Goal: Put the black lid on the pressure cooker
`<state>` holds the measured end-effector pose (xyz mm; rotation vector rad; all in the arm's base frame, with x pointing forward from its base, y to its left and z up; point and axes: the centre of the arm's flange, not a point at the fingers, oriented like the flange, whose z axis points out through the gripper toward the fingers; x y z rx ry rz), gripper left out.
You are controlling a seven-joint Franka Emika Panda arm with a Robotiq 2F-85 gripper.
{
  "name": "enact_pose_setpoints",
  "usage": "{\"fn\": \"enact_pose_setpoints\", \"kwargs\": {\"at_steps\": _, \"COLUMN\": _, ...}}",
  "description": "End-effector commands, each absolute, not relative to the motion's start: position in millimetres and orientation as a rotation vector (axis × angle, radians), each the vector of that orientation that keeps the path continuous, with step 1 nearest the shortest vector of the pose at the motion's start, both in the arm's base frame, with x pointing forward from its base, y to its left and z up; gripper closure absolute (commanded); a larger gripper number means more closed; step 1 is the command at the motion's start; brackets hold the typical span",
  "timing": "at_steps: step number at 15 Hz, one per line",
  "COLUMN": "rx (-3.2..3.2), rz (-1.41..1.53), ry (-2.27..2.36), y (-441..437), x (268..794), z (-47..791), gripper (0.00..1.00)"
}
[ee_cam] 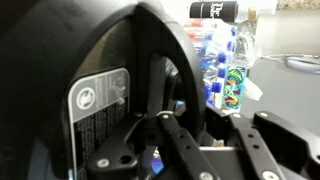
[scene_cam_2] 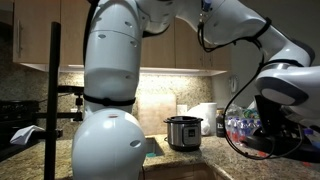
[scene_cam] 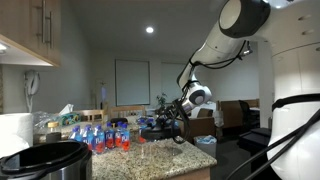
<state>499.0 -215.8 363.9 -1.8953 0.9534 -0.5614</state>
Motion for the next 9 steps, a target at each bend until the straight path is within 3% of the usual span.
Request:
{"fn": "enact_pose_setpoints", "kwargs": {"at_steps": 1, "rx": -1.912, "rz": -0.673, "ry": 0.823, "y": -174, "x": 459, "z": 417, "gripper": 0.93}}
{"fn": "enact_pose_setpoints", "kwargs": {"at_steps": 2, "rx": -1.928, "rz": -0.666, "ry": 0.796, "y": -168, "x": 452, "z": 424, "gripper": 0.93}}
{"fn": "enact_pose_setpoints", "kwargs": {"at_steps": 3, "rx": -1.923, "rz": -0.606, "ry": 0.866, "y": -188, "x": 482, "z": 389, "gripper": 0.91}}
{"fn": "enact_pose_setpoints", "kwargs": {"at_steps": 9, "rx": -1.945, "rz": -0.642, "ry": 0.806, "y": -159, "x": 460, "z": 404, "gripper": 0.95}}
